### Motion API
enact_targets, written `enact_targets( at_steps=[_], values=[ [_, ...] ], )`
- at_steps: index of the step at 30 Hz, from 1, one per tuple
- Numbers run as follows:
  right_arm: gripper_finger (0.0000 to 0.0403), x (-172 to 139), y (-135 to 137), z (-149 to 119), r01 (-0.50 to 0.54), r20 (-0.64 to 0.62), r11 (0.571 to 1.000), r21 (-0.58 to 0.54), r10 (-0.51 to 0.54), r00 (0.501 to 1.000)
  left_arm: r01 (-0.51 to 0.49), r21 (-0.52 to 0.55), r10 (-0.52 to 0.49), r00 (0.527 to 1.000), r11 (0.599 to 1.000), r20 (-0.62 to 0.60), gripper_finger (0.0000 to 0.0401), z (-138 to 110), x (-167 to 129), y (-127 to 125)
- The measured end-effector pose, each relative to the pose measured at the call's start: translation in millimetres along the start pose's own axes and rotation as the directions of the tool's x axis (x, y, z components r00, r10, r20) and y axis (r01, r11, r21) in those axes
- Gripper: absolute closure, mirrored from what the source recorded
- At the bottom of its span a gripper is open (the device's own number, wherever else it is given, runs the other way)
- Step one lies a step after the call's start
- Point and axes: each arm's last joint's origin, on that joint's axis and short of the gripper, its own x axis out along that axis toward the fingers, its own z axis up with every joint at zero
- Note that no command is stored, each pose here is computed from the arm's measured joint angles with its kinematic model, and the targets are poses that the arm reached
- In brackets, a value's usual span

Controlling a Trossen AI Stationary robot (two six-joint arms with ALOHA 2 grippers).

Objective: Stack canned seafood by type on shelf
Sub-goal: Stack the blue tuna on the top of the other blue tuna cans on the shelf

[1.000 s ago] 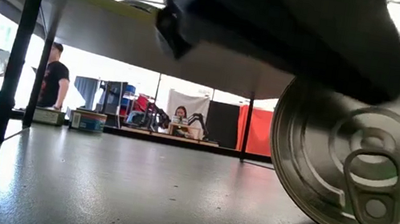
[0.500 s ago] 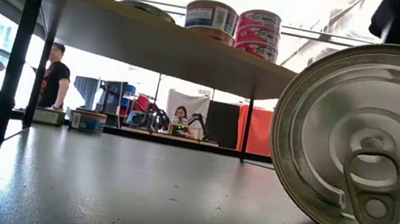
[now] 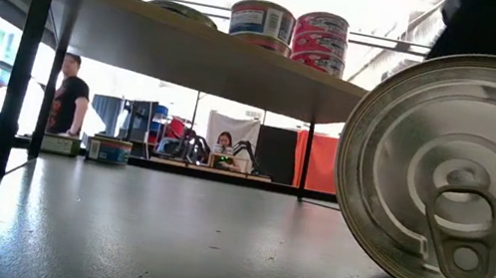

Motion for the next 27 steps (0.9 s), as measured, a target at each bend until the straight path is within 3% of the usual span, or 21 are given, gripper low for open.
enact_targets(
  at_steps=[5,9,21,27],
  values=[
    [0.0038,9,17,11,0.086,-0.075,0.992,-0.097,-0.093,0.993,-0.014,0.015,0.014,1.0,1.0,-0.01,0.0401,-2,-1,2],
    [0.0038,11,21,20,0.181,-0.114,0.979,-0.094,-0.191,0.975,0.001,0.021,0.0,1.0,1.0,-0.027,0.0401,-4,-3,1],
    [0.0038,23,15,32,0.082,-0.25,0.997,0.017,-0.075,0.965,0.025,0.003,-0.025,0.999,1.0,-0.027,0.0401,-8,-11,-2],
    [0.0038,46,11,25,0.12,-0.285,0.993,-0.014,-0.119,0.951,0.038,-0.019,-0.039,0.999,0.999,-0.025,0.0401,-11,-16,-4]
  ],
)
